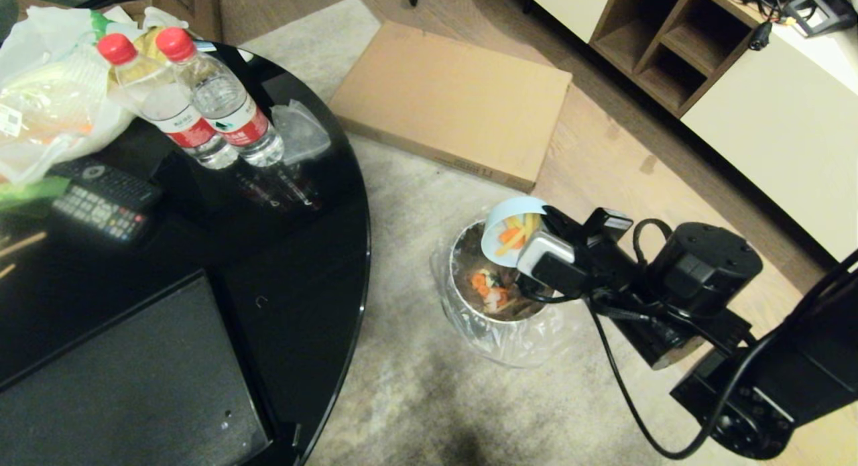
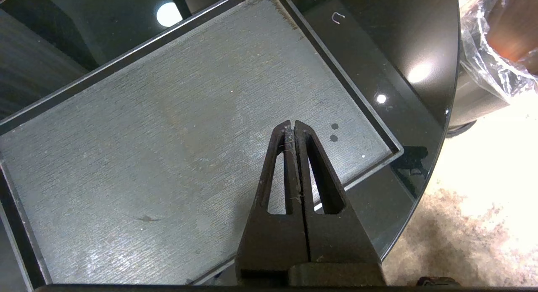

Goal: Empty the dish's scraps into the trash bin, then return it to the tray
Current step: Pour the leftover food from the bowl into the trash can

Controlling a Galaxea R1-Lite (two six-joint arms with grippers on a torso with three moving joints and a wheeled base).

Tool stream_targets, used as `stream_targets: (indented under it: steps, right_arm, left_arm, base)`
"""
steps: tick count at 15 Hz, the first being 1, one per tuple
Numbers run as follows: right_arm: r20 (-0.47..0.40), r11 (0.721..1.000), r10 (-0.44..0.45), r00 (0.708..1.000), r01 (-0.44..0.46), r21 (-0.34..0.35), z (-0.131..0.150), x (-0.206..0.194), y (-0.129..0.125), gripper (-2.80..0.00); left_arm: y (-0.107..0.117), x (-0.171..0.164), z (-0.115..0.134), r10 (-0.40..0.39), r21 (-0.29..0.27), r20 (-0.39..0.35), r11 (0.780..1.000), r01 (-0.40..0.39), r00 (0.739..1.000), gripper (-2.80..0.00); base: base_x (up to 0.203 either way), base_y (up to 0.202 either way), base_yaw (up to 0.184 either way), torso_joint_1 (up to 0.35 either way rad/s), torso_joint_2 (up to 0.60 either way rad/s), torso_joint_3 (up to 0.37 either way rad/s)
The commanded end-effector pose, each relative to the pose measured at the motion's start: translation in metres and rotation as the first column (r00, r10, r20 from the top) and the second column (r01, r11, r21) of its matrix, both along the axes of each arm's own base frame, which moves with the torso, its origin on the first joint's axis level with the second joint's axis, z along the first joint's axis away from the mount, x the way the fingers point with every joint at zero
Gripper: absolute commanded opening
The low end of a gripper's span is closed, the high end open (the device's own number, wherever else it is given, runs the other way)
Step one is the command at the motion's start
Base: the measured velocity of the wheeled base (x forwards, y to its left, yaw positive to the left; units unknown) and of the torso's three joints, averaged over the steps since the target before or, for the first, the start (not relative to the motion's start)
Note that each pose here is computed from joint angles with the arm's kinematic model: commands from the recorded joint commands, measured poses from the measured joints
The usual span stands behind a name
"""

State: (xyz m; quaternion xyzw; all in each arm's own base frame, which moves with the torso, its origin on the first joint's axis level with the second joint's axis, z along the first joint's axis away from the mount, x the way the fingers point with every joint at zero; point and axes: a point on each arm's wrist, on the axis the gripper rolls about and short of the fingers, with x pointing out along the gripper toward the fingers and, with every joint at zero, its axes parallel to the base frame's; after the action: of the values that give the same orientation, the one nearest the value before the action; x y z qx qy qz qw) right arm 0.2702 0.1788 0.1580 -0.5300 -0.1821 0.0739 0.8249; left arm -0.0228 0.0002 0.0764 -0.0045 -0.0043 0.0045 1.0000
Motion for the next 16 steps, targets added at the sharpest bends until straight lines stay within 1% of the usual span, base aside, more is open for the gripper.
stream_targets:
  steps: [1, 4, 6, 7, 9, 11, 13, 16]
  right_arm:
    - [0.064, 1.000, -0.006, 0.998, 0.005, 0.026, 0.009, 0.002, 0.002, -2.80]
    - [0.102, 0.999, -0.010, 0.995, 0.006, 0.046, 0.019, 0.006, 0.004, -2.80]
    - [0.111, 0.999, -0.009, 0.994, 0.003, 0.049, 0.022, 0.005, 0.004, -2.80]
    - [0.130, 0.999, 0.003, 0.991, -0.008, 0.039, 0.027, 0.003, 0.003, -2.80]
    - [0.157, 0.999, 0.046, 0.986, -0.049, 0.014, 0.032, 0.000, 0.002, -2.80]
    - [0.187, 0.996, 0.087, 0.979, -0.083, -0.030, 0.035, -0.003, 0.001, -2.80]
    - [0.214, 0.989, 0.134, 0.968, -0.116, -0.091, 0.037, -0.007, 0.000, -2.80]
    - [0.222, 0.980, 0.162, 0.961, -0.130, -0.150, 0.034, -0.010, -0.002, -2.80]
  left_arm:
    - [0.000, 0.000, 0.000, 0.000, 0.000, 0.001, 1.000, 0.000, 1.000, -2.80]
    - [0.000, 0.000, 0.000, 0.000, 0.000, 0.001, 1.000, 0.000, 1.000, -2.80]
    - [0.000, 0.000, 0.000, 0.000, 0.000, 0.001, 1.000, 0.000, 1.000, -2.80]
    - [0.000, 0.000, 0.000, 0.000, 0.000, 0.001, 1.000, 0.000, 1.000, -2.80]
    - [0.000, 0.000, 0.000, 0.000, 0.000, 0.001, 1.000, 0.000, 1.000, -2.80]
    - [0.000, 0.000, 0.000, 0.000, 0.000, 0.001, 1.000, 0.000, 1.000, -2.80]
    - [0.000, 0.000, 0.000, 0.000, 0.000, 0.001, 1.000, 0.000, 1.000, -2.80]
    - [0.000, 0.000, 0.000, 0.000, 0.000, 0.001, 1.000, 0.000, 1.000, -2.80]
  base:
    - [0.000, 0.000, 0.000, 0.000, 0.00, 0.000]
    - [0.000, 0.000, 0.000, 0.000, 0.00, 0.000]
    - [0.000, 0.000, 0.000, 0.000, 0.00, 0.000]
    - [0.000, 0.000, 0.000, 0.000, 0.00, 0.000]
    - [0.000, 0.000, 0.000, 0.000, 0.00, 0.000]
    - [0.000, 0.000, 0.000, 0.000, 0.00, 0.000]
    - [0.000, 0.000, 0.000, 0.000, 0.00, 0.000]
    - [0.000, 0.000, 0.000, 0.000, 0.00, 0.000]
